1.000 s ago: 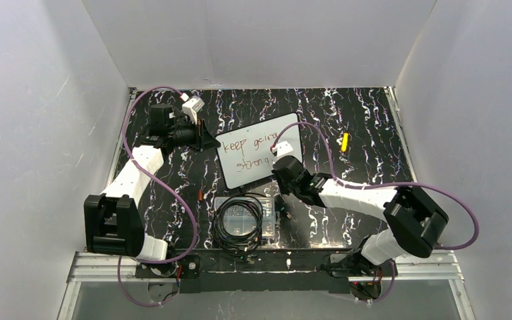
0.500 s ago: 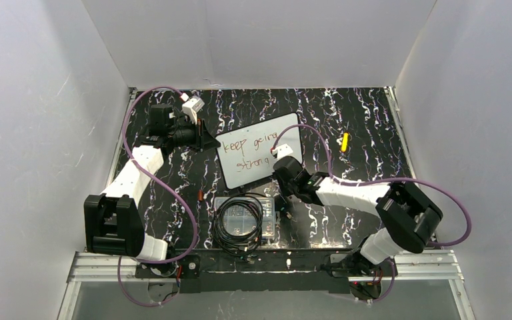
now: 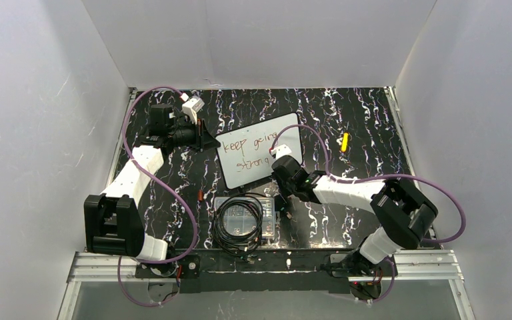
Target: Write a sentence on the whiteboard
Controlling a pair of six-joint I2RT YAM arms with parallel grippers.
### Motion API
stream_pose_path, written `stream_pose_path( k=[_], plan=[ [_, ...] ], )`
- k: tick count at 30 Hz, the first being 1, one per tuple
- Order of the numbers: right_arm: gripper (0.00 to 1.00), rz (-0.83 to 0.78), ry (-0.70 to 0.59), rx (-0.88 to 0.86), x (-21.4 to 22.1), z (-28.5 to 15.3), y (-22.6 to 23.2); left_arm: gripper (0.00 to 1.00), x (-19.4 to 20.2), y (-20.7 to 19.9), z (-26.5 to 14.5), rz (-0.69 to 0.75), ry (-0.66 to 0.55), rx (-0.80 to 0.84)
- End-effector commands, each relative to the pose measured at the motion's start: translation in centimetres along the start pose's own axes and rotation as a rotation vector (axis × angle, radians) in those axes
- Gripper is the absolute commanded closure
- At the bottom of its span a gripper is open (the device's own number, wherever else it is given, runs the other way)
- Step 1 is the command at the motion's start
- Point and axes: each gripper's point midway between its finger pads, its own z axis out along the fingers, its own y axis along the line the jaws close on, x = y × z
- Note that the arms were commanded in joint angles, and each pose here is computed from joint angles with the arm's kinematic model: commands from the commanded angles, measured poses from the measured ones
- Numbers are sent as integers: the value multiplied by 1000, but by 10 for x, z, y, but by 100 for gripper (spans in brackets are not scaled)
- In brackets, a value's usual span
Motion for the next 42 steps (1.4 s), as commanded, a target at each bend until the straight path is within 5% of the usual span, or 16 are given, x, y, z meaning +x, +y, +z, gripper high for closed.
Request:
stream_pose_path(
  k=[1,42],
  plan=[
    [99,15,-43,-15,-22,-1,5,100,-26,-8,-11,60,-65,3],
    [99,-23,-1,-76,-21,-2,17,100,-26,-8,-10,57,-63,4]
  ],
)
